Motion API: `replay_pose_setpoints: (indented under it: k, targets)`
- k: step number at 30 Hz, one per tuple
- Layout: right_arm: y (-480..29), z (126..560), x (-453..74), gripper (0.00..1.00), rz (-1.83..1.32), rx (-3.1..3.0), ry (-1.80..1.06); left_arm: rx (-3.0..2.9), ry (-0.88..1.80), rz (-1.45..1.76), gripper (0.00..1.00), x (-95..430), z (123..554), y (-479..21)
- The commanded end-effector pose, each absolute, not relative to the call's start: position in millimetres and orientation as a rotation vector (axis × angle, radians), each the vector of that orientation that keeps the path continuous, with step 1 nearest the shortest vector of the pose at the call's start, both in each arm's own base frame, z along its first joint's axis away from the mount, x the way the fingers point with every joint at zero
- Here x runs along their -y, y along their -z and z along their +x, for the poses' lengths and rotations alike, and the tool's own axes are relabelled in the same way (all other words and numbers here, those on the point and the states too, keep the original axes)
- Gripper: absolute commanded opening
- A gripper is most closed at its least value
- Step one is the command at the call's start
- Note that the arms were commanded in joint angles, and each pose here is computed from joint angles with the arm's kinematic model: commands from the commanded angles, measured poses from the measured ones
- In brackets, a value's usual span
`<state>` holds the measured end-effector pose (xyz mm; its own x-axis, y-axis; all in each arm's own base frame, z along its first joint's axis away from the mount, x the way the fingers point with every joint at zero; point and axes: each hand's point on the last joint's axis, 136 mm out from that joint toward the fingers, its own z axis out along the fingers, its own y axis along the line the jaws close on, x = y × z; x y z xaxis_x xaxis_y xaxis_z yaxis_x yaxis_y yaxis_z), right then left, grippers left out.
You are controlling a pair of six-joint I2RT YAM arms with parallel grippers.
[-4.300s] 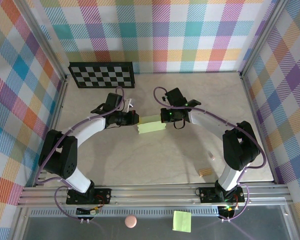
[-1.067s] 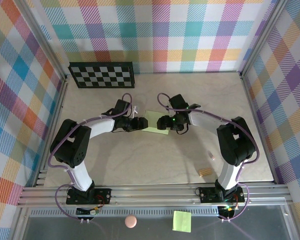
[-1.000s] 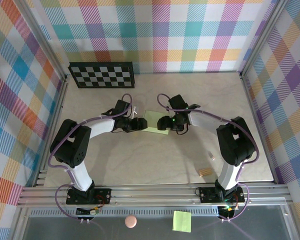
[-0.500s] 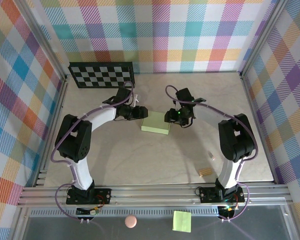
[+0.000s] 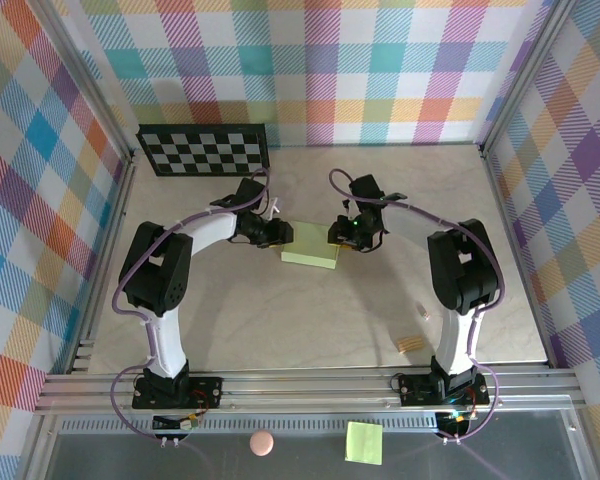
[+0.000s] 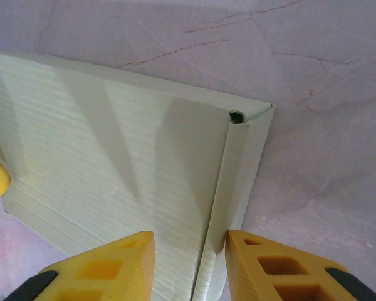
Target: Fold the paper box
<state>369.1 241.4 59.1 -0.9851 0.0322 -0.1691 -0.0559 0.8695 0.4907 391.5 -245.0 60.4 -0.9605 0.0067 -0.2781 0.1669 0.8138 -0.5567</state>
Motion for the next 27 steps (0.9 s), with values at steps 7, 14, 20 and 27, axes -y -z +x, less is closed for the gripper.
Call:
replay_pose_setpoints:
  k: [7,14,20,27]
  targets:
    - [-86,389,-328,0.34,-0.160,-2.792,-0.999,-2.693,0.845,-0.013,0.38,199,402,-74]
    - [-92,396,-420,0.34,-0.269,-2.727,-1.146,-2.639,0.760,-0.249,0.39,119,415,-74]
    - [-96,395,-501,0.36,-0.389,-2.629,-1.280,-2.569,0.738,-0.421,0.39,60,432,-75]
    - [-105,411,-562,0.38,-0.445,-2.453,-1.399,-2.467,0.740,-0.537,0.39,7,466,-79]
